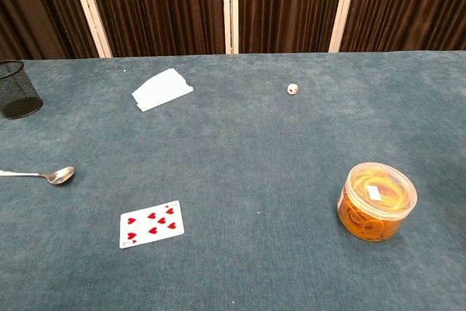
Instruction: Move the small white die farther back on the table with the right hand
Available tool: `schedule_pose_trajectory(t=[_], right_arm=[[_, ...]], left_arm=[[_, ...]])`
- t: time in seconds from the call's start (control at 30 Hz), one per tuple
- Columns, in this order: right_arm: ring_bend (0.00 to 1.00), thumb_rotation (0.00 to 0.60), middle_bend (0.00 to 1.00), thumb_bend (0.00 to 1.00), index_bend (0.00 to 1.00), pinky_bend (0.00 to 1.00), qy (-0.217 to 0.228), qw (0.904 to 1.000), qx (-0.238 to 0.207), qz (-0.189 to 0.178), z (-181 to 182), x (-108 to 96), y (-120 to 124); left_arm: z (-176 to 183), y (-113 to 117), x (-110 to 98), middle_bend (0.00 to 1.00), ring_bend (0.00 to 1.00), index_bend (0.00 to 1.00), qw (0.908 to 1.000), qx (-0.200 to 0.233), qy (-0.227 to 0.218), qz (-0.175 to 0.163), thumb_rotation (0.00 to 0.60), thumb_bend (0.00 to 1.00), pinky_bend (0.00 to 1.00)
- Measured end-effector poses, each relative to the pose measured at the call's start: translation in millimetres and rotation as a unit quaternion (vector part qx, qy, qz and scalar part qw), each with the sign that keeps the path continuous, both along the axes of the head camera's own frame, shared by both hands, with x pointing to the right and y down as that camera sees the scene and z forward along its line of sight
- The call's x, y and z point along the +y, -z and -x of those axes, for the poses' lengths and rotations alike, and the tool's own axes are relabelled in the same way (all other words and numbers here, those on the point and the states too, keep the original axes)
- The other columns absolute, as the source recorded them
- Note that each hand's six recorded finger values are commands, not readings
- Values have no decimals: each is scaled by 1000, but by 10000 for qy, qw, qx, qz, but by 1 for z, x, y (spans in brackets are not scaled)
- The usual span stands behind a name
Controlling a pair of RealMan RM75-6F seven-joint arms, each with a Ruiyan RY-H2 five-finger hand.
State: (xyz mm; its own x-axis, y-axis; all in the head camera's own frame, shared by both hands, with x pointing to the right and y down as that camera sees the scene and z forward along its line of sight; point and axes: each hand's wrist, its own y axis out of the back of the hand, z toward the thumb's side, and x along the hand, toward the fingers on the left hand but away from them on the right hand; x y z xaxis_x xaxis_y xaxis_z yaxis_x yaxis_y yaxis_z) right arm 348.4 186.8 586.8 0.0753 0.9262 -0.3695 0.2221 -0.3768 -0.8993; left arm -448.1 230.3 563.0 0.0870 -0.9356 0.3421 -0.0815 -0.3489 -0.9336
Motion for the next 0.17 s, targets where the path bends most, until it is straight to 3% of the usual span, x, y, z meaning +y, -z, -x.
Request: schedule_pose_trajectory(t=[0.17], right_arm=[[0,600,0,154,0,0,-24,10000,25,-78,-21,24,5]], left_arm=[[0,4,-1,0,0,0,10000,9,22,-88,600,46,0]])
